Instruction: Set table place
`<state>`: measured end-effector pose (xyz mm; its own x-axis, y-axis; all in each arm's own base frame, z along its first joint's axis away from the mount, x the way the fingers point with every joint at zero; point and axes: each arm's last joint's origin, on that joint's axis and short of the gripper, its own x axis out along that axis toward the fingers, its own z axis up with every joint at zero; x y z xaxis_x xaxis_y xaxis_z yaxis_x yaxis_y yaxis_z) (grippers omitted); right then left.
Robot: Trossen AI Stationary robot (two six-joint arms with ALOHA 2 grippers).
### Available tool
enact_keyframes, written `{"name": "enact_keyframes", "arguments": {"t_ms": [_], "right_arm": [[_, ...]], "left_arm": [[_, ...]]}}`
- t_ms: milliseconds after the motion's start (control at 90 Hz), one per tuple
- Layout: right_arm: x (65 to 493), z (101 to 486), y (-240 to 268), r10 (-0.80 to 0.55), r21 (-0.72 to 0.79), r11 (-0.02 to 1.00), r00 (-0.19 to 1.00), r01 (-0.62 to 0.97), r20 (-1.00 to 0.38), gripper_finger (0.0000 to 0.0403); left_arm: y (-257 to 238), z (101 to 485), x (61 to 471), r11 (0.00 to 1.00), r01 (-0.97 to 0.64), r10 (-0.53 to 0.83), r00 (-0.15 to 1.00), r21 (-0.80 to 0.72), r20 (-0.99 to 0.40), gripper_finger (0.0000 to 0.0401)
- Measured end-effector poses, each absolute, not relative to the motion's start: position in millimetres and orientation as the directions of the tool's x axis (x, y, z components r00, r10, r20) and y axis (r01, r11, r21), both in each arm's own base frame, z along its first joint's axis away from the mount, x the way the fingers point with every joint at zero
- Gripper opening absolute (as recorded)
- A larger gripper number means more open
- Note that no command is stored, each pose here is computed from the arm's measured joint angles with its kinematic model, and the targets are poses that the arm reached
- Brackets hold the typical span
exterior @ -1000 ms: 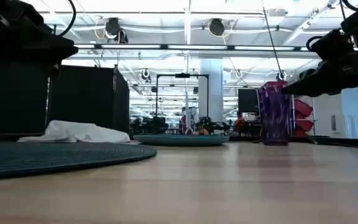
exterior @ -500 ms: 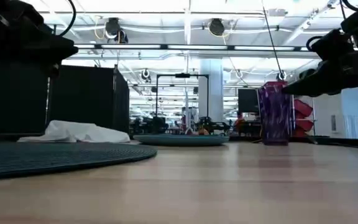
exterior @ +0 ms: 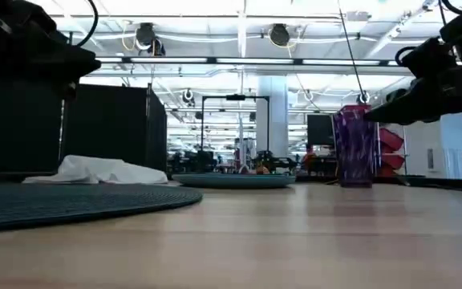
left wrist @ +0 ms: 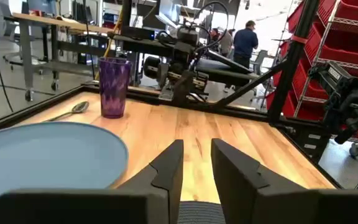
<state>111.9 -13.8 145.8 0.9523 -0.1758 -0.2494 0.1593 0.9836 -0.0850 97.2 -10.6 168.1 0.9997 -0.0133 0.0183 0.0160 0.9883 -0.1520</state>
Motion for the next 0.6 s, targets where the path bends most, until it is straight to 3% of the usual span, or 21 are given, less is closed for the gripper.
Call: {"name": "enact_keyframes", "arguments": {"t_ms": [300, 411, 600], "right_arm": [[111.9, 145.7, -13.8, -0.176, -0.085, 0.984, 0.952, 0.159, -0.25, 0.0138], [112.1, 146.2, -13.8, -0.176, -0.085, 0.983, 0.953, 0.16, -0.245, 0.0138], [114.3, 158.3, -14.1, -0.179, -0.021, 0.984, 0.977, 0.177, -0.119, 0.0138]], "left_arm": [[-10.6, 170.7, 97.1, 0.987, 0.02, -0.013, 0.999, -0.158, 0.047, 0.0068], [-10.6, 172.9, 97.0, 0.974, 0.028, -0.013, 0.998, -0.225, 0.069, 0.0068], [-10.4, 182.0, 96.0, 0.97, 0.048, -0.009, 0.987, -0.237, 0.163, 0.0068]]}}
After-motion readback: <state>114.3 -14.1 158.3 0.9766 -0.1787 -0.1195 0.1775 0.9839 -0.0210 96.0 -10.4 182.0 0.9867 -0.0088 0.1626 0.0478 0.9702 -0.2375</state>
